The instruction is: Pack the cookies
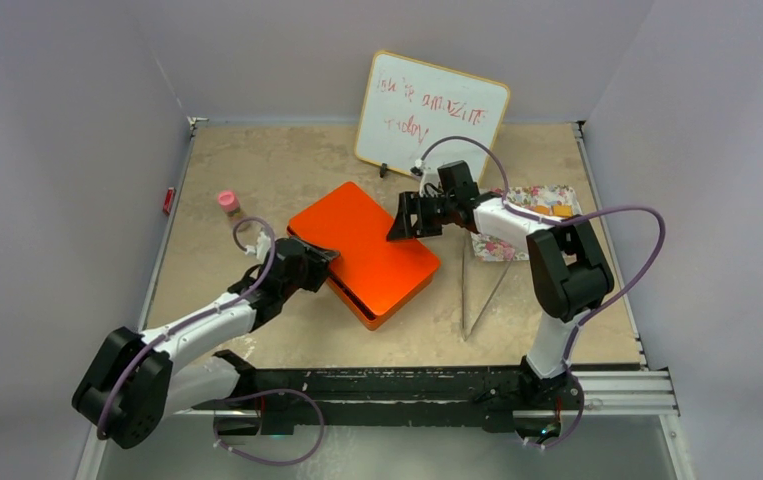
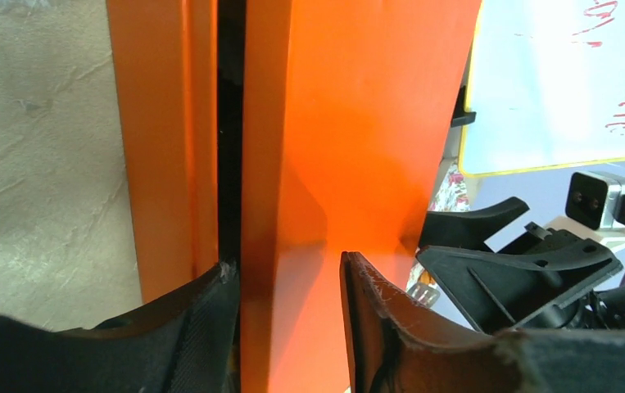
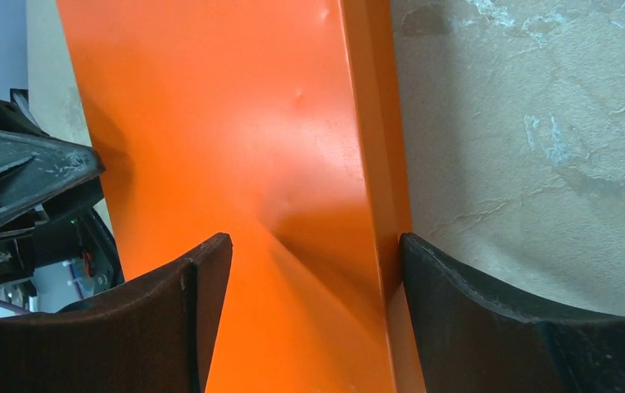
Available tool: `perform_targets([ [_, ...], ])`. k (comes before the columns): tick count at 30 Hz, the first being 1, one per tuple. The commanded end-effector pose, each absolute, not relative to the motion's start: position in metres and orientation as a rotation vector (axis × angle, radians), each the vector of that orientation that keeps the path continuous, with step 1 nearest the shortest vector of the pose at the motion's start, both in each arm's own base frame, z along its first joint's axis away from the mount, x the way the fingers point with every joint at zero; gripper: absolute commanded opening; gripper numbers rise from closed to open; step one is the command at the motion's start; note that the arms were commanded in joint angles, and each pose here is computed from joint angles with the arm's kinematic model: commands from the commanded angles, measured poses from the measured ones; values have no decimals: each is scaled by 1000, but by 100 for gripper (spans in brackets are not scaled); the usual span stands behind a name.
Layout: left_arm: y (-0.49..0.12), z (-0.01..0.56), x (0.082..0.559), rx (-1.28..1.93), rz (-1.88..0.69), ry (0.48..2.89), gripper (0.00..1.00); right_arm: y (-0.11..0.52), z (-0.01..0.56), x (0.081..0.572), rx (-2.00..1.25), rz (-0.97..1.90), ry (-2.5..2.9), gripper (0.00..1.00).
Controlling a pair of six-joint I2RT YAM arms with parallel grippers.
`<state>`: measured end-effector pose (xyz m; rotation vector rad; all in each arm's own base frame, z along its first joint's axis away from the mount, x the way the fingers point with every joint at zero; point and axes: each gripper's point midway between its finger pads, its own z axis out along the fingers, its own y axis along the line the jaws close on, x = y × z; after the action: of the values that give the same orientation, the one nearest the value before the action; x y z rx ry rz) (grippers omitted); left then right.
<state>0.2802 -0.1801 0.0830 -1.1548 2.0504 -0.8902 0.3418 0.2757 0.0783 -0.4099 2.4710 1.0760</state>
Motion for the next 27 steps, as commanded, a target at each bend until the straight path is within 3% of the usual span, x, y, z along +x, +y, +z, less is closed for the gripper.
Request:
perform_targets([
  [1, -176, 94, 279, -1119, -868, 2043, 48, 285, 95, 343, -483, 1102, 2423, 77],
  [12, -148, 92, 257, -1173, -686, 2090, 66, 283, 98, 342, -529, 1027, 2420, 77],
  [27, -177, 90, 274, -1078, -802, 2124, 67, 300, 107, 340, -634, 919, 2406, 79],
])
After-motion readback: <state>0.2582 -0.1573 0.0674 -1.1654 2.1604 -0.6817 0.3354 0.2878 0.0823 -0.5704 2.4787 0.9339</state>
